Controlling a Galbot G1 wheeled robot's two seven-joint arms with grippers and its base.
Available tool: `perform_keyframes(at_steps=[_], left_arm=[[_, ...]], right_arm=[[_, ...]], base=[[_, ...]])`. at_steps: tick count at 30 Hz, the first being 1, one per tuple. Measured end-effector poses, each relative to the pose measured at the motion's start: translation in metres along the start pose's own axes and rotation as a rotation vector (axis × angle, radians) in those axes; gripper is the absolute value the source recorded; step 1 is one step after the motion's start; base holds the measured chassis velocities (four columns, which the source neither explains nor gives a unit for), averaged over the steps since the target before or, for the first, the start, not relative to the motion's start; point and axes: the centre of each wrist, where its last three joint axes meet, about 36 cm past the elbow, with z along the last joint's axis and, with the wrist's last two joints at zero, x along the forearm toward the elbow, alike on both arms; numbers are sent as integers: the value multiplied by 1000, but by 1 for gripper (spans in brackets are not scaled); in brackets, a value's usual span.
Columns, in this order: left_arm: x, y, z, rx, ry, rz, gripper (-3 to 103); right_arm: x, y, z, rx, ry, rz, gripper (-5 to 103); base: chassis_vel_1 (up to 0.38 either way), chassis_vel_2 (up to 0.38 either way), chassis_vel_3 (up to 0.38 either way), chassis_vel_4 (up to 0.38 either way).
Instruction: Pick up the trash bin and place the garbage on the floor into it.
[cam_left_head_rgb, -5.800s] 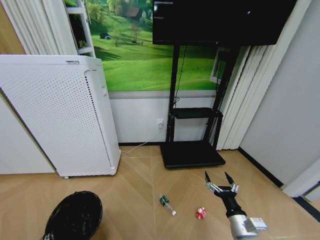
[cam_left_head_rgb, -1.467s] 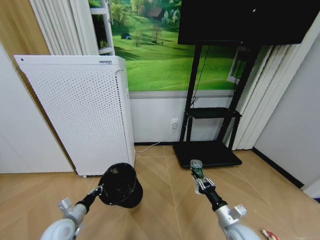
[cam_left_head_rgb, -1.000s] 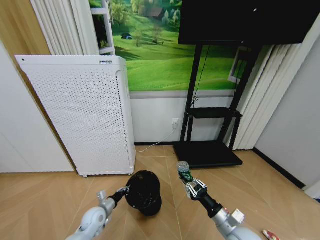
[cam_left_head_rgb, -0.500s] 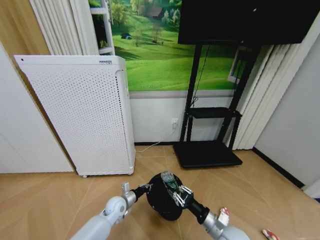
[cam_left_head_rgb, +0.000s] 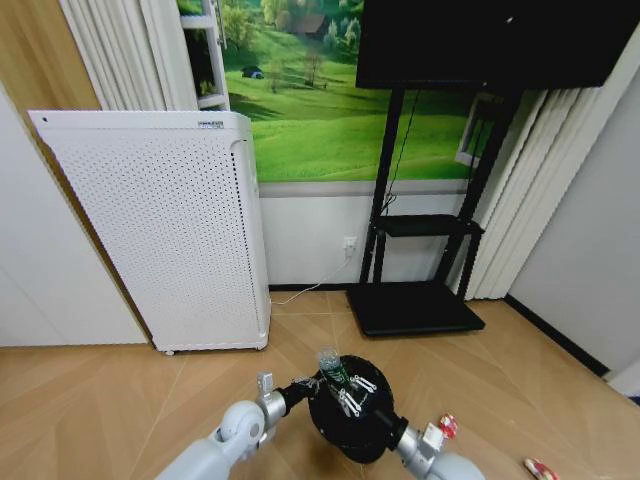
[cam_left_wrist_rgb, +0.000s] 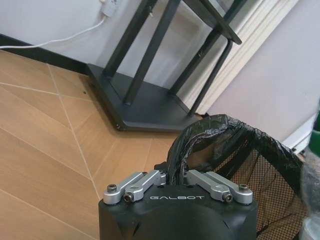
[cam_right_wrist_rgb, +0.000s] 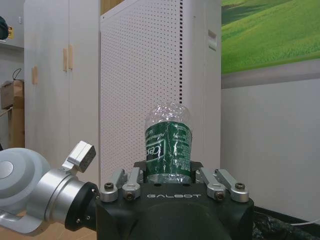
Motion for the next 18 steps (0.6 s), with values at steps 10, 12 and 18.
perform_keyframes(at_steps=[10,12,18], left_arm=[[28,3,-5,19,-42,-50,7],[33,2,-5,25,-50,-59,7],[72,2,-10,87,-98,-161,7]], right_arm=[[-3,3,0,-17,-16,19,75],[-3,4,0,-19,-19,22,80],[-2,11,-9,-39,-55,67,99]], base=[[0,0,0,0],[0,0,0,0],[0,0,0,0]])
